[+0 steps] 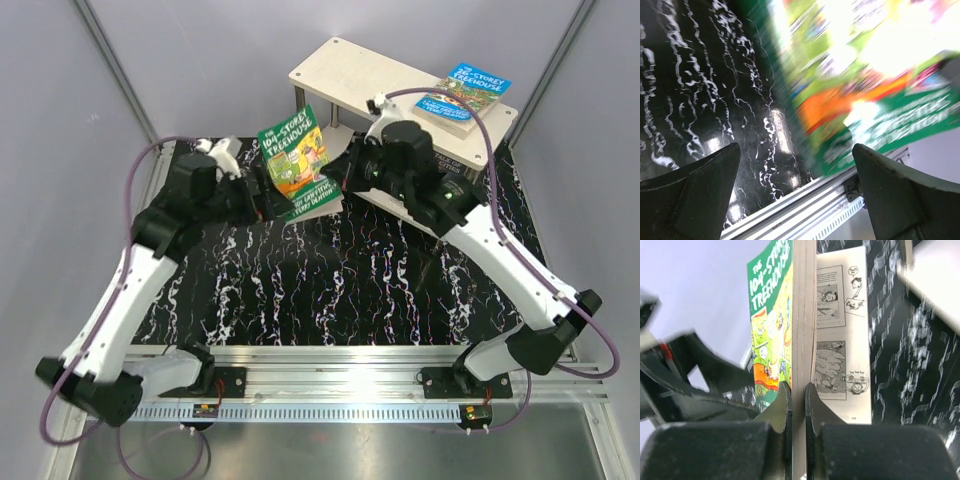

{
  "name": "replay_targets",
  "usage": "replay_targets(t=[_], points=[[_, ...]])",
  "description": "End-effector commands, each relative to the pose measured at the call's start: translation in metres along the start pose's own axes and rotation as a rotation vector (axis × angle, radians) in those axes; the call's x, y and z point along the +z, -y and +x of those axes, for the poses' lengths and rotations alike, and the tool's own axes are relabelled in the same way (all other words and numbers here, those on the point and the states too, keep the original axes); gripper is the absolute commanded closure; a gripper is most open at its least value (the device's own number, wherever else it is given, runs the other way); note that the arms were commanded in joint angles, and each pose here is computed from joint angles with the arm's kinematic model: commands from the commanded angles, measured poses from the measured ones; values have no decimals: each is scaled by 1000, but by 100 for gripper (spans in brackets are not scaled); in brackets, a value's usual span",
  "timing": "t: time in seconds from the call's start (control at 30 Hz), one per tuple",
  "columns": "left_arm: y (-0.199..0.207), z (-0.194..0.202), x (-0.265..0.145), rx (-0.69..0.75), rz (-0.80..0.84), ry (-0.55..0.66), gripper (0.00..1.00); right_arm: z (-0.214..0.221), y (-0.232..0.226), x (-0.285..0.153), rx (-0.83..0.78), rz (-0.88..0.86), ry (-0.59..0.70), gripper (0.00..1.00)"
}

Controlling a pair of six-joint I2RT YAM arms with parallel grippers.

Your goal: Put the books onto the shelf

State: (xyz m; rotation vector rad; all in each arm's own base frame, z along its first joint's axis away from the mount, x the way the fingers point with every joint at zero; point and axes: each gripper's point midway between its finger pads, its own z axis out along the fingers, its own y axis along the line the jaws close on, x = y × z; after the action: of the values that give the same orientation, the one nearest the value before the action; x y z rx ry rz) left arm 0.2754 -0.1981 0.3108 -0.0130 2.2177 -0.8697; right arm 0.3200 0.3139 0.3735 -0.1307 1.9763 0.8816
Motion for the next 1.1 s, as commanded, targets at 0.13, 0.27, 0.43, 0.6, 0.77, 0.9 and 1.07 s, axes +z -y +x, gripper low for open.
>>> replay_targets(t=[0.13, 0.27, 0.43, 0.6, 0.77, 0.9, 1.07], points=[[-28, 15, -57, -87, -131, 145, 1, -147, -40, -79, -162, 34, 438, 100], [-40, 42, -66, -134, -155, 110, 1, -204, -18, -104, -159, 146, 605, 100], [-43, 56, -85, -149, -160, 108, 1, -266, 36, -117, -110, 267, 734, 100], [-44, 62, -93, -153, -167, 102, 1, -300, 71, -133, -105, 397, 821, 100], [-49, 71, -94, -170, -162, 104, 1, -308, 116, -142, -22, 541, 851, 100], [-53, 76, -90, -168, -168, 89, 1, -301, 152, -151, 5, 700, 847, 100], [-55, 79, -84, -160, -170, 70, 1, -283, 194, -151, 67, 784, 793, 100]])
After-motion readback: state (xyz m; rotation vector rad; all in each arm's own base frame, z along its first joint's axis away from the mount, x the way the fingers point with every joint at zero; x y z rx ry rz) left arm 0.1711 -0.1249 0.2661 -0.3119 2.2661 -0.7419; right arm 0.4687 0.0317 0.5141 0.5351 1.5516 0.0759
